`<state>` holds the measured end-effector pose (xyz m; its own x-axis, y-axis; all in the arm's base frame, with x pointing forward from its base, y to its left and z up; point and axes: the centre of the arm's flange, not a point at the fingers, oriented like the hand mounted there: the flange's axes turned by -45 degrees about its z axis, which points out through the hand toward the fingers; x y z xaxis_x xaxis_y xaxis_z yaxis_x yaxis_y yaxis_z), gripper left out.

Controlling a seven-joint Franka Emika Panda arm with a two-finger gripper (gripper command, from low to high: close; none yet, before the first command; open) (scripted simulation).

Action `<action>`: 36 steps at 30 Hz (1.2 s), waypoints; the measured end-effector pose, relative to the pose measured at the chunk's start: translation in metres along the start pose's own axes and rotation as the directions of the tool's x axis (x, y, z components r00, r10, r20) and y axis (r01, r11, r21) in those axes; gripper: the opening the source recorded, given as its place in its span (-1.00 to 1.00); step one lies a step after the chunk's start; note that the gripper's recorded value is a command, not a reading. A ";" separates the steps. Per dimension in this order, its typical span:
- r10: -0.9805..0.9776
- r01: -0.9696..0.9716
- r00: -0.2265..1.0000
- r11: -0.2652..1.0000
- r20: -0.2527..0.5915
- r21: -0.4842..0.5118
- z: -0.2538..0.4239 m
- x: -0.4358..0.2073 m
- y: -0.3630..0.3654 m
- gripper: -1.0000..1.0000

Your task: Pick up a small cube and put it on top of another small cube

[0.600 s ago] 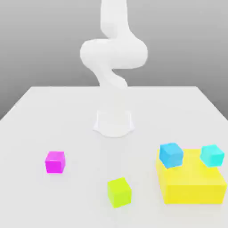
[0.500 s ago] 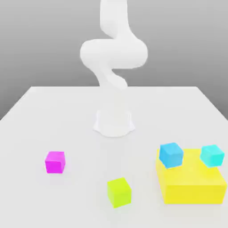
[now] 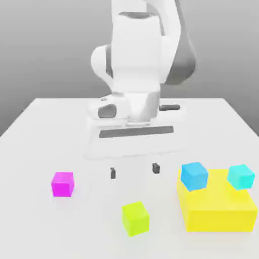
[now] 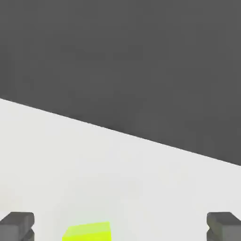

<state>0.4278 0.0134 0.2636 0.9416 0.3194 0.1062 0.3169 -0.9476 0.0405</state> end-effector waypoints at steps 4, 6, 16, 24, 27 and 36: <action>-0.051 0.048 0.994 0.998 0.093 0.041 0.064 -0.032 -0.013 0.00; -0.055 0.051 0.993 0.998 0.101 0.045 0.086 -0.036 -0.014 0.00; -0.056 0.052 0.993 0.998 0.104 0.046 0.127 -0.043 -0.016 -1.00; -0.009 0.005 0.994 0.999 0.108 0.036 0.063 -0.041 -0.003 -1.00; 0.204 -0.204 0.972 0.979 0.116 -0.007 0.045 -0.069 0.045 -1.00; 0.741 -0.736 0.666 0.672 0.092 -0.082 0.005 -0.168 0.127 -1.00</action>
<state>0.3107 -0.1611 0.2457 0.8719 -0.4896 0.0092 -0.4896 -0.8714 0.0303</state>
